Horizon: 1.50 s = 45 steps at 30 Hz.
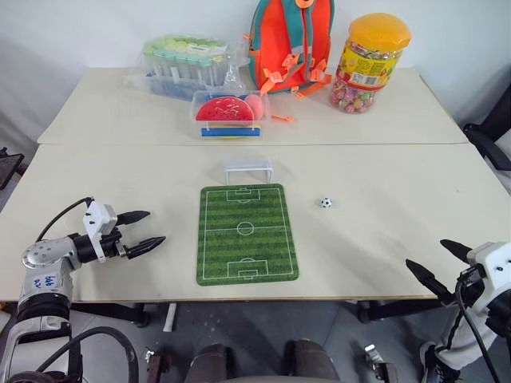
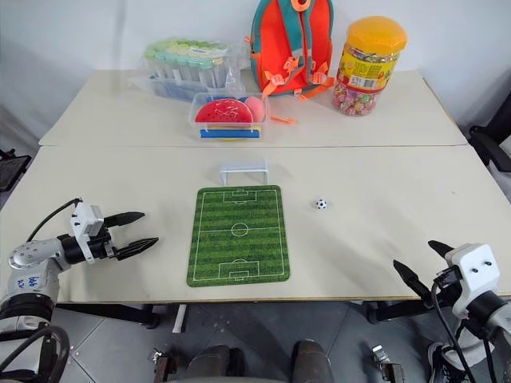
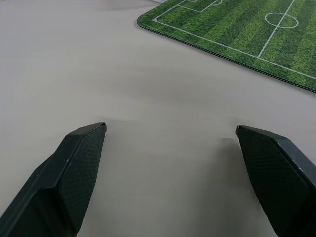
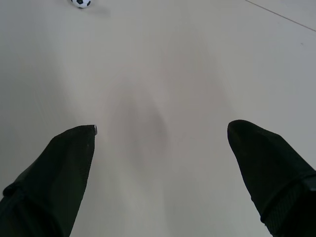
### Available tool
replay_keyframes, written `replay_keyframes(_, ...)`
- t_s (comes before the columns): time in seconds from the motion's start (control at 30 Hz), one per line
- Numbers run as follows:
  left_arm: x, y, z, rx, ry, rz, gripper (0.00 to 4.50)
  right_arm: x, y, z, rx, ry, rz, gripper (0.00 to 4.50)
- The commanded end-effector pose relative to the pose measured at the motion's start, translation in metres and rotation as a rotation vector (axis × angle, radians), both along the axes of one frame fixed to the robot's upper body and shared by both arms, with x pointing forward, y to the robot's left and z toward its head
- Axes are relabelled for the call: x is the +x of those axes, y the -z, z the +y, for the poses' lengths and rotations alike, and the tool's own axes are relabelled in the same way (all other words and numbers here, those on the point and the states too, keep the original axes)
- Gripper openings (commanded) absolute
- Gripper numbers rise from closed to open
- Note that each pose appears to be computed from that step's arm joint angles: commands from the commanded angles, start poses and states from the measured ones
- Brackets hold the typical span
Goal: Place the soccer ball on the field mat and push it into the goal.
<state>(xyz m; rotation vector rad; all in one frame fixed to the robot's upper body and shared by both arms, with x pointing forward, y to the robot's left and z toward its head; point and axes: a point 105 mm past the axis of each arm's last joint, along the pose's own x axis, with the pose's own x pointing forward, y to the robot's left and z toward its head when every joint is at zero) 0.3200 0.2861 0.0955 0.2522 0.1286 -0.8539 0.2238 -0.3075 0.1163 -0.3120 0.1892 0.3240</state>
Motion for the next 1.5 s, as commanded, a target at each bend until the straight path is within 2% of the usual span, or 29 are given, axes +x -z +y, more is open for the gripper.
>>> replay_keyframes(0.03,0.003,-0.009,0.000,0.005,0.010,-0.044,4.50,0.001,-0.006,0.000,-0.005,0.004,-0.030,4.48)
replay_keyframes(0.3,0.017,-0.021,0.002,-0.033,-0.046,-0.031,4.50,0.004,-0.018,0.003,-0.009,0.007,-0.034,4.48)
replay_keyframes(0.4,0.024,-0.024,-0.005,-0.051,-0.061,-0.011,4.50,0.015,-0.035,0.020,0.003,-0.052,-0.037,4.48)
replay_keyframes(0.6,0.015,-0.031,-0.025,-0.100,0.060,-0.012,4.50,0.043,-0.061,0.070,0.042,-0.203,-0.032,4.48)
replay_keyframes(0.7,0.009,-0.029,-0.034,-0.071,0.126,-0.030,4.50,0.056,-0.059,0.095,0.070,-0.297,0.015,4.48)
replay_keyframes(0.8,-0.005,-0.028,-0.046,-0.123,0.233,-0.039,4.50,0.079,-0.051,0.120,0.069,-0.390,0.041,4.48)
replay_keyframes(0.83,-0.008,-0.025,-0.047,-0.121,0.248,-0.037,4.50,0.091,-0.049,0.123,0.063,-0.395,0.036,4.48)
replay_keyframes(0.93,-0.028,-0.040,-0.056,-0.285,0.395,-0.098,4.50,0.120,-0.050,0.128,0.077,-0.392,0.005,4.48)
replay_keyframes(1.0,-0.034,-0.031,-0.053,-0.252,0.383,-0.064,4.50,0.136,-0.048,0.125,0.093,-0.368,0.002,4.48)
replay_keyframes(1.23,-0.047,-0.023,-0.050,-0.230,0.355,-0.047,4.50,0.150,-0.020,0.127,0.085,-0.401,0.070,4.48)
replay_keyframes(1.43,-0.051,-0.023,-0.050,-0.233,0.343,-0.054,4.50,0.157,-0.009,0.130,0.088,-0.418,0.096,4.48)
replay_keyframes(1.5,-0.051,-0.023,-0.050,-0.232,0.340,-0.056,4.50,0.159,-0.006,0.130,0.091,-0.413,0.106,4.09)
